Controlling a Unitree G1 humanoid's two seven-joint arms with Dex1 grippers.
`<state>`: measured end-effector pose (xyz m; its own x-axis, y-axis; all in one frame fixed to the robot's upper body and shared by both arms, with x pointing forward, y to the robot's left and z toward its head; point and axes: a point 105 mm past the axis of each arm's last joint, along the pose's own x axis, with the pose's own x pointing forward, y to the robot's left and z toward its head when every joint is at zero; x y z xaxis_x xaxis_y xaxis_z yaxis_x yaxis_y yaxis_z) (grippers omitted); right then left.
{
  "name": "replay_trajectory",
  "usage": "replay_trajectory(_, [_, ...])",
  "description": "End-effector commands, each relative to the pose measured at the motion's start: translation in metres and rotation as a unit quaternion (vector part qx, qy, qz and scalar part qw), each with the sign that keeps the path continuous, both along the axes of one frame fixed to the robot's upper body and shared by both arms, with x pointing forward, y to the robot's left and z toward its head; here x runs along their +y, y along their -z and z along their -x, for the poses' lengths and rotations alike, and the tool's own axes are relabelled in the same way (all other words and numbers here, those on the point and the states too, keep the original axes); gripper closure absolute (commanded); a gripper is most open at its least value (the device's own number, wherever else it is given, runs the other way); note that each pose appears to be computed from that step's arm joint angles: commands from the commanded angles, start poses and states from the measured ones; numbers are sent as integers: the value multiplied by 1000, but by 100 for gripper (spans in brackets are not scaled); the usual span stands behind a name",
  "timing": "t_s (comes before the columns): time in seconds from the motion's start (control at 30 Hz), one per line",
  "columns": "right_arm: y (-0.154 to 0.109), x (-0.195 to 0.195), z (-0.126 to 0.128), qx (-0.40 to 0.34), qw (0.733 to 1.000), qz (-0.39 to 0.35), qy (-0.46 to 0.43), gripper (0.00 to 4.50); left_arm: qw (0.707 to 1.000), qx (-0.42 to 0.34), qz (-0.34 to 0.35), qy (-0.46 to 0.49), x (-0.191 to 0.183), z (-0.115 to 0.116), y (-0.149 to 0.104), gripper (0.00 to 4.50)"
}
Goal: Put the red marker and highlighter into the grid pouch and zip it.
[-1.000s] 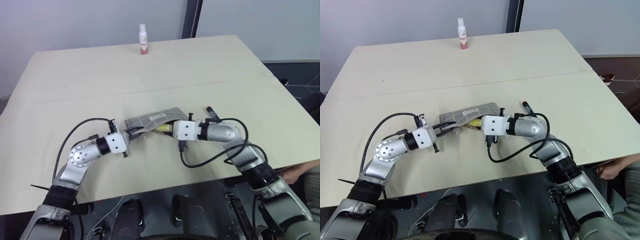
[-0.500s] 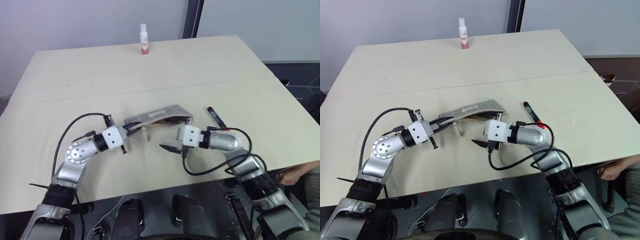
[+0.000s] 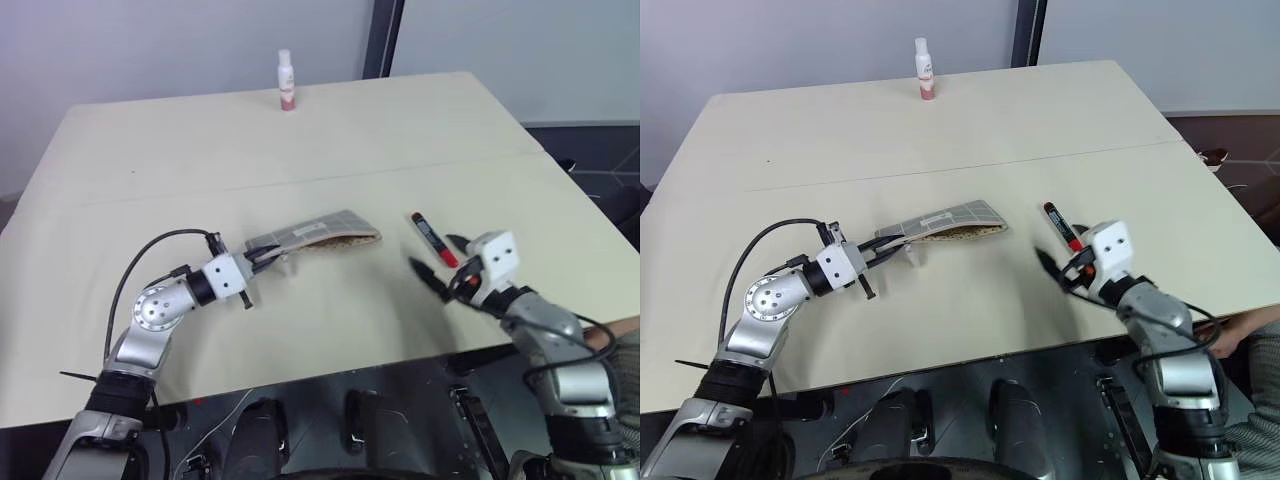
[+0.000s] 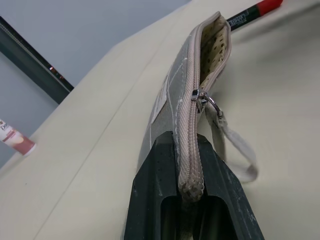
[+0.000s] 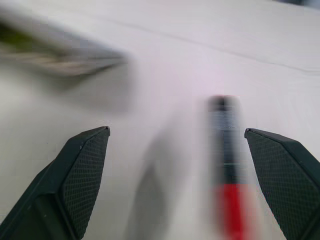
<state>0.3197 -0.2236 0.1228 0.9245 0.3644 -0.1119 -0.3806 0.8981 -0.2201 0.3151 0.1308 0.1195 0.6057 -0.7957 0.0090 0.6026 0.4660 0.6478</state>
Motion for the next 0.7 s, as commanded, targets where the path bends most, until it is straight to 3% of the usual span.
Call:
replay_trajectory(0.03, [4,-30,-13,29,998,9,59,2,999,-32,-7,13,-6,0,-10,450])
replay_trajectory(0.3, [21,-24,-21,133,990,-40,12,2,999,-36,-2,11,-9,0,-12,450])
replay_trajectory(0.4, [39,-25,-17,172,985,-1,6,89,999,-35,2,7,-9,3,-10,450])
replay_trajectory(0.5, [33,-25,-19,161,987,-5,11,247,999,-34,3,4,-8,4,-10,450])
replay_trajectory(0.6, [8,-11,-18,117,992,-26,-30,397,999,-33,4,3,-9,4,-9,450])
replay_trajectory(0.67, [-24,12,-11,39,993,-23,-113,416,999,-32,4,5,-11,5,-8,450])
replay_trajectory(0.7, [-33,25,-2,3,986,25,-163,416,999,-32,4,6,-11,4,-8,450])
